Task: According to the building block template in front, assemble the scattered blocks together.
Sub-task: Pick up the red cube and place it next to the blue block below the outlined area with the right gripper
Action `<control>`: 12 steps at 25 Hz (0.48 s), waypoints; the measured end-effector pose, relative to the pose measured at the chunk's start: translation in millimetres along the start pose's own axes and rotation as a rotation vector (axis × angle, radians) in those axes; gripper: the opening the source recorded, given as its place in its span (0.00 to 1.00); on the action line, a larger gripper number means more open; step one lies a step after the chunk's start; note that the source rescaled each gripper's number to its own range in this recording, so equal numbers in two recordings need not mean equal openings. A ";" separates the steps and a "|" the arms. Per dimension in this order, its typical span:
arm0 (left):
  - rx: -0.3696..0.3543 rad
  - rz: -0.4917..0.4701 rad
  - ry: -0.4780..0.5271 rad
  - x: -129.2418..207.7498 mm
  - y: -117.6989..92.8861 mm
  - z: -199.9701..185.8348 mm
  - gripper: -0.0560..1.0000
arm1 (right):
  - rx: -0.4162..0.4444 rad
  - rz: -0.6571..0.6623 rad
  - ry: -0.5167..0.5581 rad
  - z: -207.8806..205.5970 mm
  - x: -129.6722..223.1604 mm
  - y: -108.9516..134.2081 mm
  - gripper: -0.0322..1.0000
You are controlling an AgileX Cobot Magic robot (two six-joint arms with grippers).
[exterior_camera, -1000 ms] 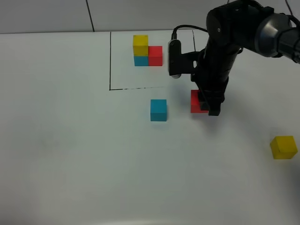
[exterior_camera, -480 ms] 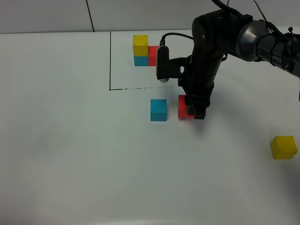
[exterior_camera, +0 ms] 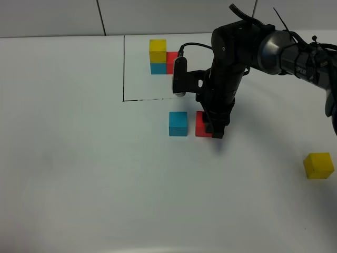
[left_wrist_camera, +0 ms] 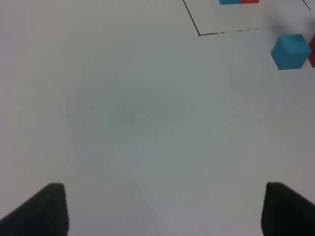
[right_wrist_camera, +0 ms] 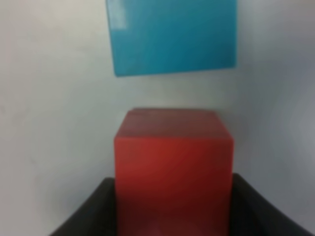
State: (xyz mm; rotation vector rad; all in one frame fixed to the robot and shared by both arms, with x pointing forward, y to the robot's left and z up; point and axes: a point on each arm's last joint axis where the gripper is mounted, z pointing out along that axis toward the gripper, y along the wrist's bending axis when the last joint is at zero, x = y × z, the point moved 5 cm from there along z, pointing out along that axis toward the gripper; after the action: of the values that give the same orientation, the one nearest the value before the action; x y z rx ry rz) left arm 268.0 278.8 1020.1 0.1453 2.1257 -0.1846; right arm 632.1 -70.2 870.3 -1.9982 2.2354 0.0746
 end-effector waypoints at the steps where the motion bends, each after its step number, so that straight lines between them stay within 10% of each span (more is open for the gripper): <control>1: 0.000 0.000 0.000 0.0 0.0 0.0 0.77 | 0.002 -0.003 0.000 1.2 -1.6 0.7 0.04; 12: 0.000 0.000 0.000 0.0 0.0 0.0 0.77 | 0.010 -0.023 0.000 9.1 -9.8 4.5 0.04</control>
State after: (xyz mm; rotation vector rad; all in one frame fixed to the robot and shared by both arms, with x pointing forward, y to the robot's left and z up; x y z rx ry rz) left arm 268.0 278.8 1020.1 0.1453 2.1257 -0.1846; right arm 629.4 -58.9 862.3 -2.0183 2.2080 0.0611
